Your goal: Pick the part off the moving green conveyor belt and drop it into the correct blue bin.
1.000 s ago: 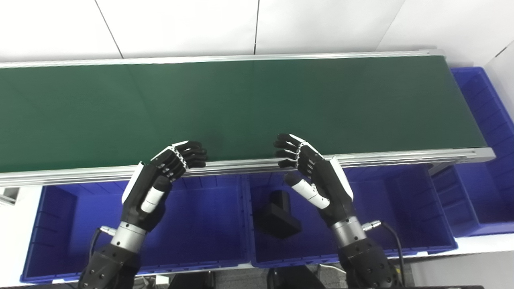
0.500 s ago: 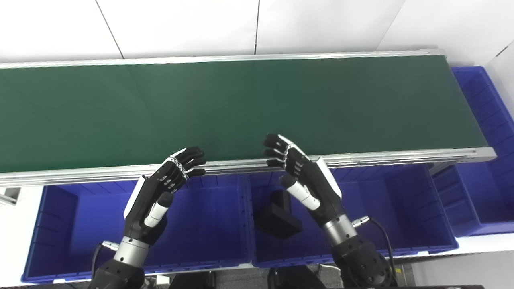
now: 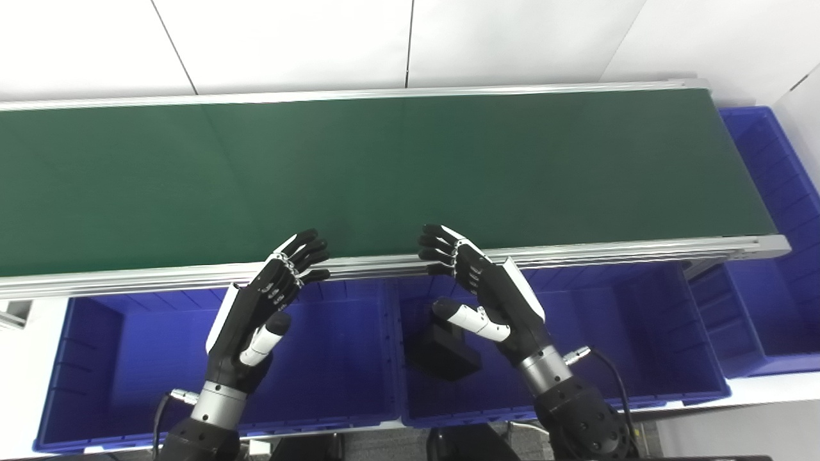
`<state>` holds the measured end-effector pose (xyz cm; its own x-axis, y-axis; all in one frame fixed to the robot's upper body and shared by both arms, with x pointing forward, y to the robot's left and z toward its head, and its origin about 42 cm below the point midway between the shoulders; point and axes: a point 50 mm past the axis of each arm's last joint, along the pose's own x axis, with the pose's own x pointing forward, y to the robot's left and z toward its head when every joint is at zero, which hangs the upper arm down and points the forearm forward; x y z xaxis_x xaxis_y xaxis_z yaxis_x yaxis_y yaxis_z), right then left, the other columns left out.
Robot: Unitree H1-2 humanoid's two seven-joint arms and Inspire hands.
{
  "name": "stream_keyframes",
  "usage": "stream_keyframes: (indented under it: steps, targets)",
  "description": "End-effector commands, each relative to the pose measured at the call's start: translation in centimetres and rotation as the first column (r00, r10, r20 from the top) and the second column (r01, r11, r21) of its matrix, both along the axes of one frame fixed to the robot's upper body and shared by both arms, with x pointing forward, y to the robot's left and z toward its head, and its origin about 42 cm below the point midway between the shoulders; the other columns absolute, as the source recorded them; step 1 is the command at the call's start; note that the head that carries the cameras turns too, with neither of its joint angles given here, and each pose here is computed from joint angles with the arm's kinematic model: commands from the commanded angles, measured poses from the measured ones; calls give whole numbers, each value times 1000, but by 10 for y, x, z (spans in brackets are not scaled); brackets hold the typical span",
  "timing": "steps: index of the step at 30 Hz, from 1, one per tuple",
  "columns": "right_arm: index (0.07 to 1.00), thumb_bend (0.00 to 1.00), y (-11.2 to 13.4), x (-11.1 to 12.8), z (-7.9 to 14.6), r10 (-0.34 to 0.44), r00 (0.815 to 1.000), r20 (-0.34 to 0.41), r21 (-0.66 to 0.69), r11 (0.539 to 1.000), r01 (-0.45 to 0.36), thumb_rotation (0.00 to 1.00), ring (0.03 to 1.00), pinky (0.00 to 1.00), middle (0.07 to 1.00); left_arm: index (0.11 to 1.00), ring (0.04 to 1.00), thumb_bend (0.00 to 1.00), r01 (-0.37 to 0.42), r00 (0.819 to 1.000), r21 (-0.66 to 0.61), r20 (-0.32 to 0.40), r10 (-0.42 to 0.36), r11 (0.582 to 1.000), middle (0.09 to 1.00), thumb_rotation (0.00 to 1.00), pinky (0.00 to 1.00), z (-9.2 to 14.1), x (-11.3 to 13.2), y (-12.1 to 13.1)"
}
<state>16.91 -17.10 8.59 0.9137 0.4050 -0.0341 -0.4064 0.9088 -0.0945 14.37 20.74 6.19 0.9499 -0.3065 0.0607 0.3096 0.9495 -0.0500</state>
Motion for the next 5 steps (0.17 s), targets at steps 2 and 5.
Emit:
stream_keyframes:
  steps: [2, 5]
  targets:
    - [874, 821, 0, -1, 9, -9, 996, 87, 32, 999, 6, 670, 819, 761, 844, 885, 851, 853, -16, 997, 8, 69, 15, 1000, 863, 781, 763, 6, 2, -3]
    - [867, 791, 0, -3, 8, -30, 995, 100, 44, 999, 26, 668, 808, 754, 835, 882, 852, 854, -15, 997, 10, 75, 14, 1000, 862, 778, 768, 5, 2, -3]
